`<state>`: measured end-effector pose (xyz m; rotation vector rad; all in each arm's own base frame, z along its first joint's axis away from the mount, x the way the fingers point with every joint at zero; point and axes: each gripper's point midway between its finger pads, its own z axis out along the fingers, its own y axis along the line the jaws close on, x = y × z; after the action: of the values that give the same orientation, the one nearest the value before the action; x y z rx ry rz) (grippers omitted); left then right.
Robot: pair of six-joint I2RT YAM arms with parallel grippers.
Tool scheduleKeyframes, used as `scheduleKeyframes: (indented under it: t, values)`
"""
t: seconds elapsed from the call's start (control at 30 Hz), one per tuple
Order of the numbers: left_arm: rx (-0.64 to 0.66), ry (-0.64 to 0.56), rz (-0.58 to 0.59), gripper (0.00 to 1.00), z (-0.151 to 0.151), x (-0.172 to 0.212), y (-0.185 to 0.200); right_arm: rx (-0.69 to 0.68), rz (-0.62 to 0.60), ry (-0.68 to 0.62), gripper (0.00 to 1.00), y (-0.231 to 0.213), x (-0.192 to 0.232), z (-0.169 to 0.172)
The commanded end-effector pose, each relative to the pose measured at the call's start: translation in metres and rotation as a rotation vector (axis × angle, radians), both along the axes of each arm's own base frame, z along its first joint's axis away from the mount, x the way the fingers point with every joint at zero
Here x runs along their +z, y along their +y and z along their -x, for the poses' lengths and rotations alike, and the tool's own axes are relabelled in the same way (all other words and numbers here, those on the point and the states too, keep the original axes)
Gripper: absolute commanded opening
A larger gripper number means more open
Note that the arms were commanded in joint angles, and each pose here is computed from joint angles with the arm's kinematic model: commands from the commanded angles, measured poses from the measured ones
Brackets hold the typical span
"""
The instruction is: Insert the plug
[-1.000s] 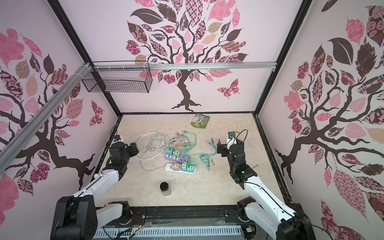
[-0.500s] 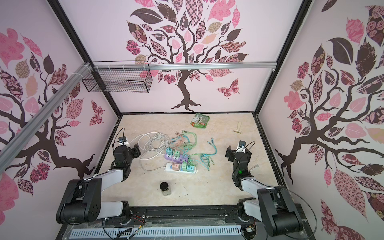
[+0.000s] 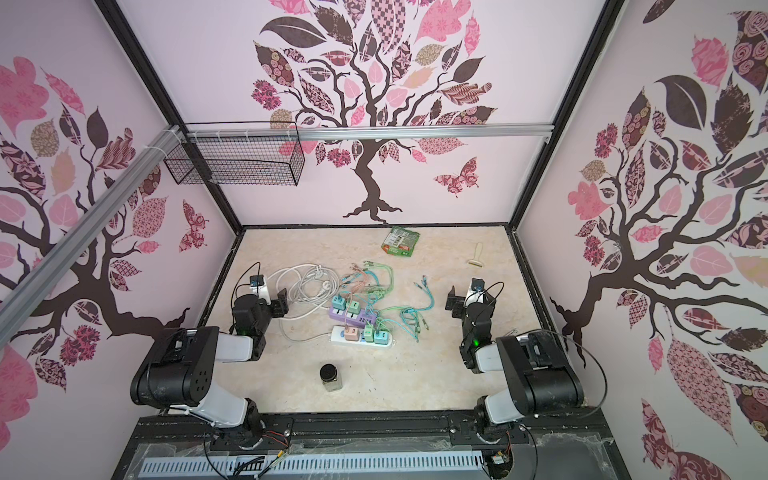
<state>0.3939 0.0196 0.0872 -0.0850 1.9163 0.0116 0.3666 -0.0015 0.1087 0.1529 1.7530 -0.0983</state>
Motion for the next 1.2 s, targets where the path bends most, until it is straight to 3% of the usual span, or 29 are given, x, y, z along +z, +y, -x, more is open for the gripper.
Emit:
scheduleKeyframes:
  t: [0.0, 0.1, 0.3, 1.17]
  values:
    - [-0.025, -0.043, 0.008, 0.8, -0.009, 0.013, -0.001, 0.002, 0.009, -0.066, 0.99, 0.0, 0.012, -0.01]
    - [-0.025, -0.025, 0.007, 0.88, -0.008, 0.012, -0.001, 0.021, -0.044, 0.011, 0.99, -0.006, 0.002, -0.021]
    - [-0.025, -0.024, 0.006, 0.98, -0.009, 0.011, -0.001, 0.025, -0.05, 0.006, 1.0, -0.008, 0.002, -0.02]
    - [-0.022, -0.031, -0.002, 0.98, -0.008, 0.013, -0.001, 0.027, -0.048, 0.008, 1.0, -0.007, 0.002, -0.02]
